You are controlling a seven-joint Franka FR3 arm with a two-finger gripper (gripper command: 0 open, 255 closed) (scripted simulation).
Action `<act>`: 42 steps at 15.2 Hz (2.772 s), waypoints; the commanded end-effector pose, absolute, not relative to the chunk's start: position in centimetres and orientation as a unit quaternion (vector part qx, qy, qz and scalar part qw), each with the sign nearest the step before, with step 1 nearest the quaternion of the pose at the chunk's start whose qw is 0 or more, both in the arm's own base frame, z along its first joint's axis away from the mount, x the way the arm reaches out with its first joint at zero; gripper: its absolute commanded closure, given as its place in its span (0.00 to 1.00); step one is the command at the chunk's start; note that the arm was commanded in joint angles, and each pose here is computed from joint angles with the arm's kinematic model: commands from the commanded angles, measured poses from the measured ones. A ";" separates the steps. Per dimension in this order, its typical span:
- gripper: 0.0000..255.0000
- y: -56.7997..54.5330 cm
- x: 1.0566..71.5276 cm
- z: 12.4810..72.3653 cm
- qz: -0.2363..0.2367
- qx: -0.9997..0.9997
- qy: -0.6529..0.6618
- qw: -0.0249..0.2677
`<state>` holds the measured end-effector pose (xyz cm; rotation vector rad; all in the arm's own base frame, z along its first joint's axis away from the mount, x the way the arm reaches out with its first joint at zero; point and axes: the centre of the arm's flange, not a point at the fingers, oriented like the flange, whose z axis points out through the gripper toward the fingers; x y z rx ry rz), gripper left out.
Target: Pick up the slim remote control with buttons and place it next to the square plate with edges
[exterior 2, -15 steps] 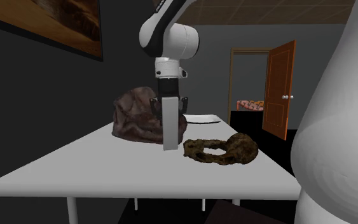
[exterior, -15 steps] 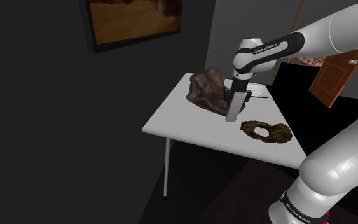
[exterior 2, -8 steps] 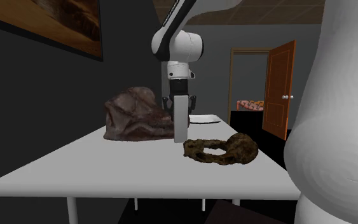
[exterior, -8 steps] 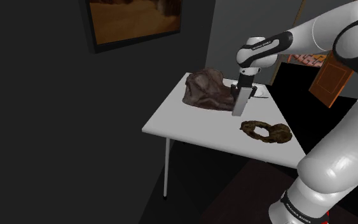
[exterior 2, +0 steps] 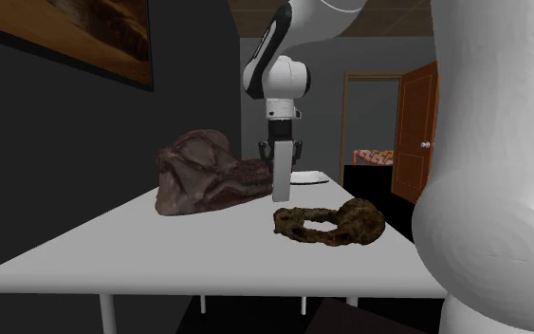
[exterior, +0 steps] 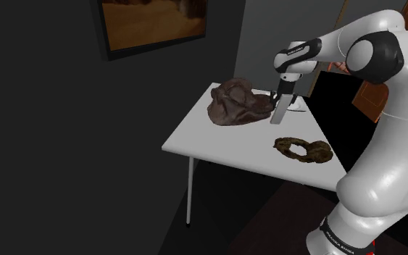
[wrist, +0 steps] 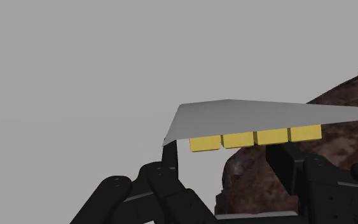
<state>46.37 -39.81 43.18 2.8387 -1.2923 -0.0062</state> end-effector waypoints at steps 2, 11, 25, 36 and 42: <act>1.00 -43.9 47.0 43.2 -0.001 0.910 -0.413 0.012; 1.00 -55.7 48.7 43.2 -0.001 0.910 -0.413 0.012; 1.00 -56.8 48.8 36.3 -0.001 0.910 -0.413 0.012; 1.00 -56.8 48.8 34.4 -0.001 0.910 -0.413 0.012; 0.00 -56.7 48.8 34.5 -0.001 0.910 -0.413 0.012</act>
